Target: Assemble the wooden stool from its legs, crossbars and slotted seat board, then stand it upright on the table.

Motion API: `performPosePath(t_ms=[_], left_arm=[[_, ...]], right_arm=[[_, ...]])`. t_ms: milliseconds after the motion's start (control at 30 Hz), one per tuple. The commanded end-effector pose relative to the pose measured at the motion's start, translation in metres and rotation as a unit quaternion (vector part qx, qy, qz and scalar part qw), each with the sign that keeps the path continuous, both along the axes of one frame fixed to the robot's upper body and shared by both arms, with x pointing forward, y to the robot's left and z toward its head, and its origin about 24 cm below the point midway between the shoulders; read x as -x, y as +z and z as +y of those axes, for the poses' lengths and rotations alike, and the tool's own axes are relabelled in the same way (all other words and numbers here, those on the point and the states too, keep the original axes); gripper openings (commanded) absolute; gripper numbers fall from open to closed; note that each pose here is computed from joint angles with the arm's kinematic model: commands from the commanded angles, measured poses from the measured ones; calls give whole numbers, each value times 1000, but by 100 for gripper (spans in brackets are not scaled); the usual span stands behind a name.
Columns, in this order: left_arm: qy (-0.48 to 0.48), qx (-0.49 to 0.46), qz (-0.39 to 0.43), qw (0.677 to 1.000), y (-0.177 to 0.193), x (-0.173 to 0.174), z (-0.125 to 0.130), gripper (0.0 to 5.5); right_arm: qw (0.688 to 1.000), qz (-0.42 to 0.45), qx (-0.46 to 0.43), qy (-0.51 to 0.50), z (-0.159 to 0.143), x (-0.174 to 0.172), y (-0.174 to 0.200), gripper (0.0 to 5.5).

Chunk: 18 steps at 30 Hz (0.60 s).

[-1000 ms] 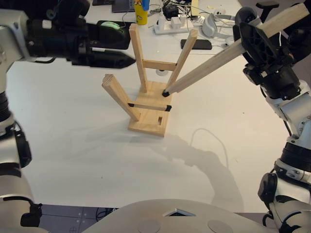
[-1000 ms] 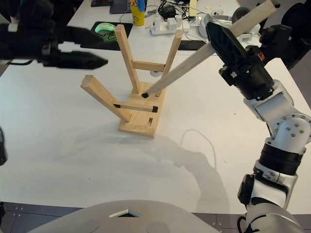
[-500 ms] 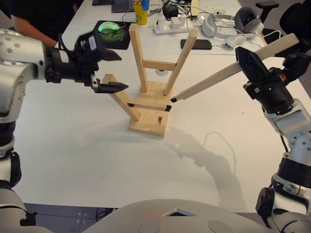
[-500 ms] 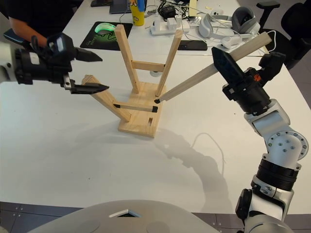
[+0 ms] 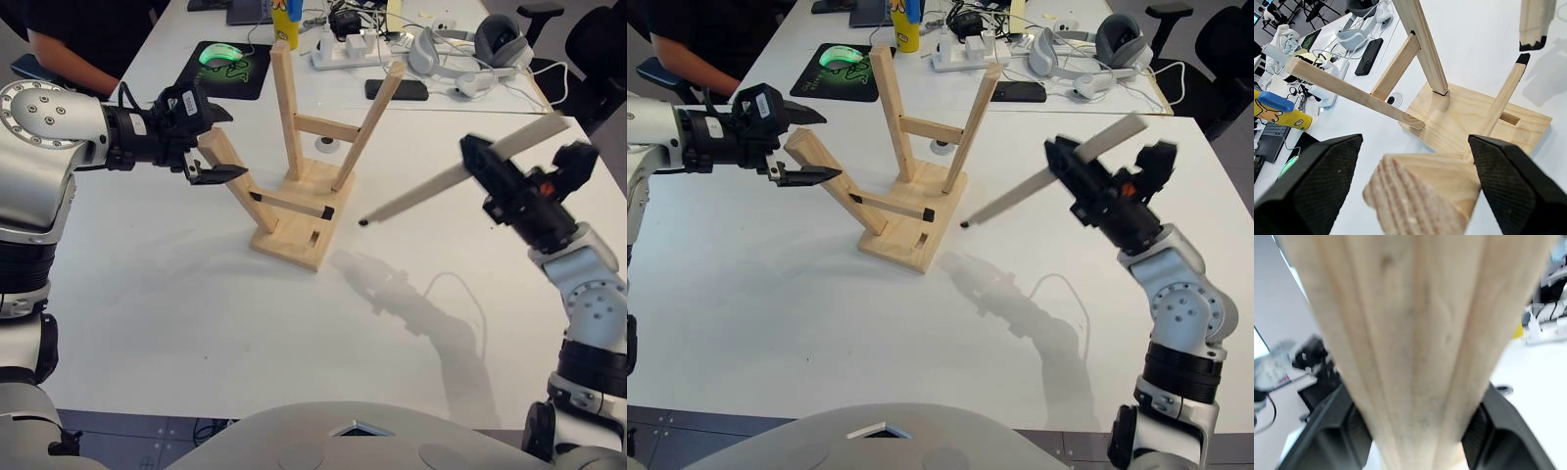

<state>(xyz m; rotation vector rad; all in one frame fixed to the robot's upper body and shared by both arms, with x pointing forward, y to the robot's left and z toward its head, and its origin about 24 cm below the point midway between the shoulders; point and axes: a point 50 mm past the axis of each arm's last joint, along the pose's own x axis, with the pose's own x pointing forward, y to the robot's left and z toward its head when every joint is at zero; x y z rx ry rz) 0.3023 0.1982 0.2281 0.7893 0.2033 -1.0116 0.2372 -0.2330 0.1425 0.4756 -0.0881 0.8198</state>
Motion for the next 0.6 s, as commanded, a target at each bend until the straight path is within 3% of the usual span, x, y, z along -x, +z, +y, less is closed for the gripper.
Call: performPosePath(t_ms=[33,133,333,600], left_arm=[[-8,9,-4,1000,8,-2,-3,399],[-13,27,9,999,9,-3,-5,399],[-16,43,21,999,14,-9,-6,399],[-24,46,27,998,17,-11,-8,399]], right_arm=[[999,-31,14,22,19,1,-2,204],[998,-50,12,40,38,1,-3,204],[984,-100,108,105,78,9,-11,204],[976,-136,143,95,84,8,-23,204]])
